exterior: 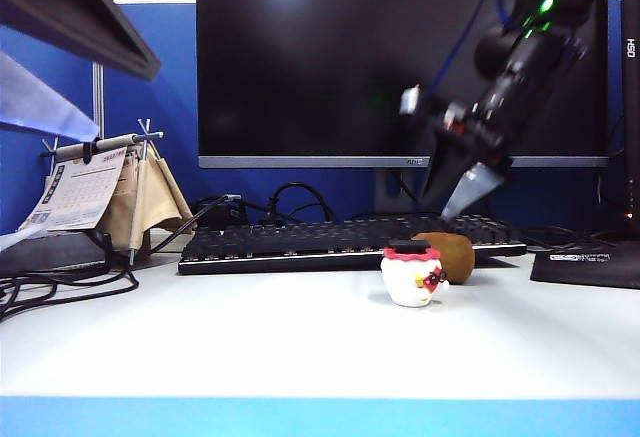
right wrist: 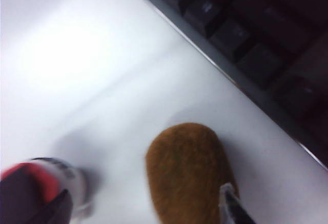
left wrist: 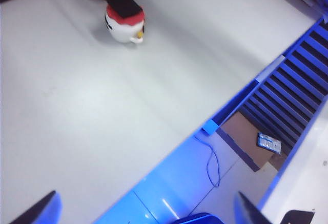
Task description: Place the kiwi on top of the doll with a flat head.
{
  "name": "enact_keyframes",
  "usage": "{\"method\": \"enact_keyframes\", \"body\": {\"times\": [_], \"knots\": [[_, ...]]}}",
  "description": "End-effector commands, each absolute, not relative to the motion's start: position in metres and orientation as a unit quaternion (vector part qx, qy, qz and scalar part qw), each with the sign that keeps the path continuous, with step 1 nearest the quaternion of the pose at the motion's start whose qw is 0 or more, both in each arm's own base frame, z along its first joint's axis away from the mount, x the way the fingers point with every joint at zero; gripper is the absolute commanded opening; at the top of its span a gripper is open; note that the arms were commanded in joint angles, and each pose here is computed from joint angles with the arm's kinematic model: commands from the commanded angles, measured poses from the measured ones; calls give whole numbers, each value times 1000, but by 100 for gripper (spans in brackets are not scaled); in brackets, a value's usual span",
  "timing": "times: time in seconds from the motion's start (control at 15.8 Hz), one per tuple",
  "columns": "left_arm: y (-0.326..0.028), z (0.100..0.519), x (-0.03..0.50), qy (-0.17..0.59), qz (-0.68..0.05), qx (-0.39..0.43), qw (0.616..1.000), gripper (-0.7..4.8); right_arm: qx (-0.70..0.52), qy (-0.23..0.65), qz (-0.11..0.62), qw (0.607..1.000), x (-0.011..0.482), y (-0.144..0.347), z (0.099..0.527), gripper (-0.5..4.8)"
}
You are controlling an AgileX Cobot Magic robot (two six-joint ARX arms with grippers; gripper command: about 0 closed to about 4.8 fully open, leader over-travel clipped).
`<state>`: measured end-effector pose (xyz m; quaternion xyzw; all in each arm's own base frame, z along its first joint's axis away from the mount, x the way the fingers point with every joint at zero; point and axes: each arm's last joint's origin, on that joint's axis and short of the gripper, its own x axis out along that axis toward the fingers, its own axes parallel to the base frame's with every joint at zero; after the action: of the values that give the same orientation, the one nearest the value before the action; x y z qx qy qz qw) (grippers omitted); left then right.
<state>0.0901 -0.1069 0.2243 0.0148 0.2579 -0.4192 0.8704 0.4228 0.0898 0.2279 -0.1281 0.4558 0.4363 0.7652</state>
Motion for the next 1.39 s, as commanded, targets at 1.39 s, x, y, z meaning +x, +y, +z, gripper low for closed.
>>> {"method": "enact_keyframes", "body": {"times": [1.39], "knots": [[-106, 227, 93, 240, -383, 22, 892, 439, -100, 428, 462, 770, 393, 120, 279, 198]]}}
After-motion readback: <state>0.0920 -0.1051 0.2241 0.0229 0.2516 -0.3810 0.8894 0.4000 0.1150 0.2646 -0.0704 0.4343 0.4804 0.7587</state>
